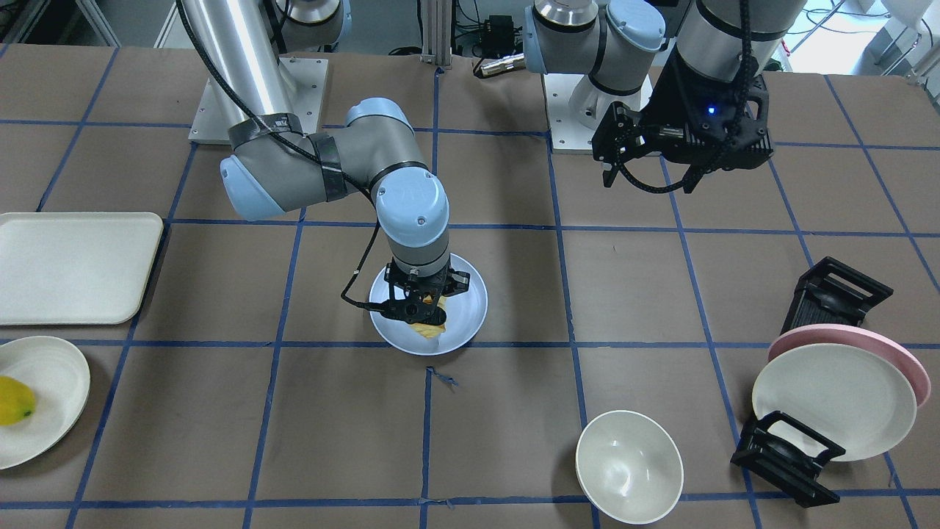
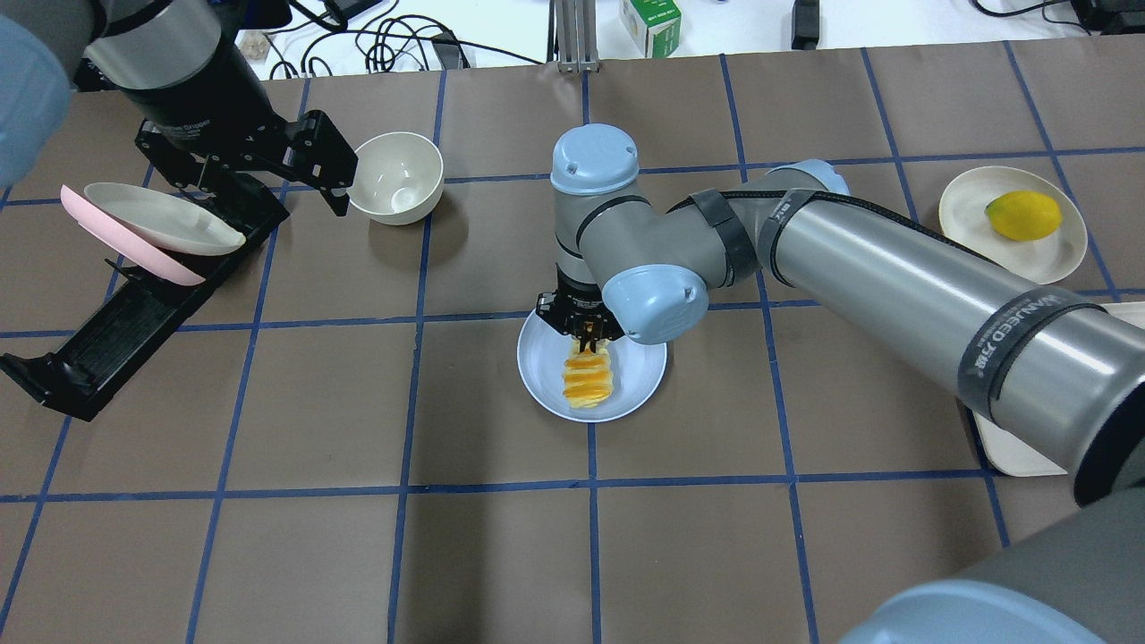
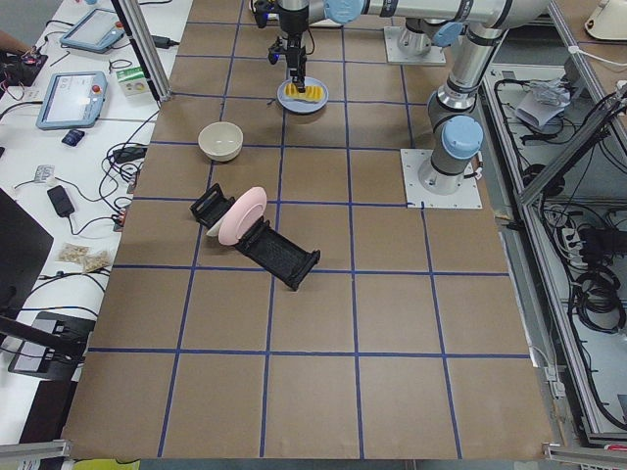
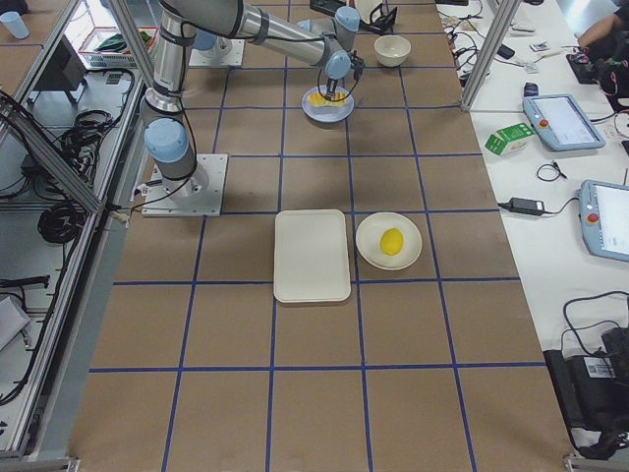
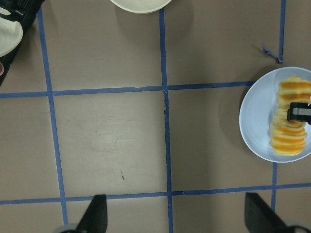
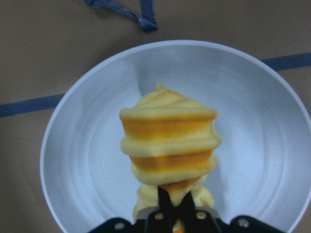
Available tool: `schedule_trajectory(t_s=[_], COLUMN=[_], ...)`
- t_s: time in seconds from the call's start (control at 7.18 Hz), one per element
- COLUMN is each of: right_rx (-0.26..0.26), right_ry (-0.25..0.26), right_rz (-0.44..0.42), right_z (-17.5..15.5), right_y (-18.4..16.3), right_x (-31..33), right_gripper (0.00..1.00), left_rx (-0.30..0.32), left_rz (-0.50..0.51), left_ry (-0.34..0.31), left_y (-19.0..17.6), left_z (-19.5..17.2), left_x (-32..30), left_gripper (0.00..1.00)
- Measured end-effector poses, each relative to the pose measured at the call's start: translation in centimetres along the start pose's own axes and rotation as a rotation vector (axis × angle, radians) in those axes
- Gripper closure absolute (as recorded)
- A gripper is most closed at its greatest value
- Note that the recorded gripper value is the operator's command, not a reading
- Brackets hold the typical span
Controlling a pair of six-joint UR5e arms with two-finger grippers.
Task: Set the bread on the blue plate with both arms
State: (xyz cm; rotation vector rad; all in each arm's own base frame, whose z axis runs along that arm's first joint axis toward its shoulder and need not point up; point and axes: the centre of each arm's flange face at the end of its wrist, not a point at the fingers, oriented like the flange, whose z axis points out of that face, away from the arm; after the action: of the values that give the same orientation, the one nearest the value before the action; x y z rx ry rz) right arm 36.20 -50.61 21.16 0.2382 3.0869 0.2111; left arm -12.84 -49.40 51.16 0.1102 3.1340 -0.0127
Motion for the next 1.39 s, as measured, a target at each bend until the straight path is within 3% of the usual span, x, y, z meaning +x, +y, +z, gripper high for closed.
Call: schedule_trajectory(t_s=[0.42, 0.7, 0.97, 1.39], right_rx=[0.009, 0.041, 0.092, 0.120], right_ry=[-0.005, -0.023, -0.045, -0.062], right_rz=[0.002, 0.011, 0.057, 0.075], right_z=[-0.4, -2.5, -7.9, -18.5], right_y=[0.1, -0.3, -1.3, -3.4], right_x=[-0.1, 0.0, 2.1, 12.3], right_gripper=[0.00, 0.00, 0.00, 0.00], left_rx=[-0.007, 0.004, 0.010, 0.016], left_rz=[-0.003, -0.024, -0.040, -0.065], left_ry=[-0.013, -0.011, -0.009, -0.009], left_y=[0.1, 0.2, 0.4, 0.2], left_z=[0.1, -0.4, -0.7, -0.9], left_x=[-0.3, -1.2, -1.3, -1.4], left_gripper=[0.00, 0.00, 0.00, 0.00])
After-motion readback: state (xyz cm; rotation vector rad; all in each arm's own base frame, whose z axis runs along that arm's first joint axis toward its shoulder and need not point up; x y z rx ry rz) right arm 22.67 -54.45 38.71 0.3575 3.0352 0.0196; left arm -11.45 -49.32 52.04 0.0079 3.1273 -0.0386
